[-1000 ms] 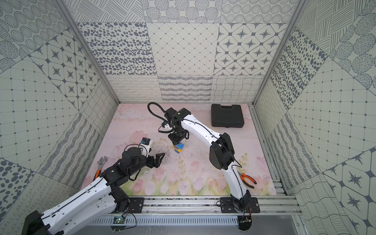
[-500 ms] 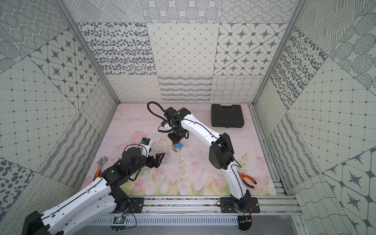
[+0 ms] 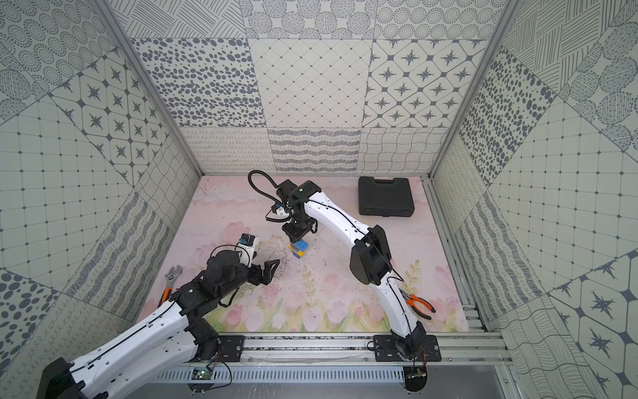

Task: Assemble the letter f with lego
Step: Adjust the lego brick at the center of the board, then pick up the lego brick from the center of the board.

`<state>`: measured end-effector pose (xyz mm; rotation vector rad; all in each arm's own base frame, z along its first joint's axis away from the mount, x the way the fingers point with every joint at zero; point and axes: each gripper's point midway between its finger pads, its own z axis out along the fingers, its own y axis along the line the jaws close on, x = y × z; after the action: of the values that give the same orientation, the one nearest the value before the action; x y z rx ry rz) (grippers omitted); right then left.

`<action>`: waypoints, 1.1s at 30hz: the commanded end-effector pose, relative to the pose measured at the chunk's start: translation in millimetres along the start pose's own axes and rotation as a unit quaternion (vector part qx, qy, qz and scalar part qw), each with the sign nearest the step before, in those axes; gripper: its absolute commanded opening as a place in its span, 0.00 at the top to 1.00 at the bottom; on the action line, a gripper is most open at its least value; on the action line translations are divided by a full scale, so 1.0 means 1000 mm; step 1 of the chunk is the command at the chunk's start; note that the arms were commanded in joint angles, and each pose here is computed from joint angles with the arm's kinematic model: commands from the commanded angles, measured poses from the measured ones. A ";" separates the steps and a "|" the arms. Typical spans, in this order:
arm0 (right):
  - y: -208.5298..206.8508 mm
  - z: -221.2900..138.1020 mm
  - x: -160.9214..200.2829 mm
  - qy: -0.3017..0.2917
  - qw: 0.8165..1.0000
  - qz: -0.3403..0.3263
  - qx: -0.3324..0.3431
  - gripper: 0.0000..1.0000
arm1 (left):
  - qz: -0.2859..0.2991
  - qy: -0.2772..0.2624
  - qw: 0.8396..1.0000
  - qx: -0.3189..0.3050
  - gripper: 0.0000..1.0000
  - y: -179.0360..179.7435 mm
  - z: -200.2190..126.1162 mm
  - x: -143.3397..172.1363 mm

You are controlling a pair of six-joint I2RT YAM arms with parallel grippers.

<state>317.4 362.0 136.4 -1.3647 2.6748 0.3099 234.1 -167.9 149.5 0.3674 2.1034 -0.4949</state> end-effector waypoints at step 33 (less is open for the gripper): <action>-0.032 0.067 0.049 0.152 0.987 0.045 0.037 0.67 | -0.003 0.003 1.000 -0.011 0.01 0.005 0.001 0.002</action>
<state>321.3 358.8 130.8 -1.3259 2.7453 0.2913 234.4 -167.6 148.5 0.3662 2.1069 -0.4909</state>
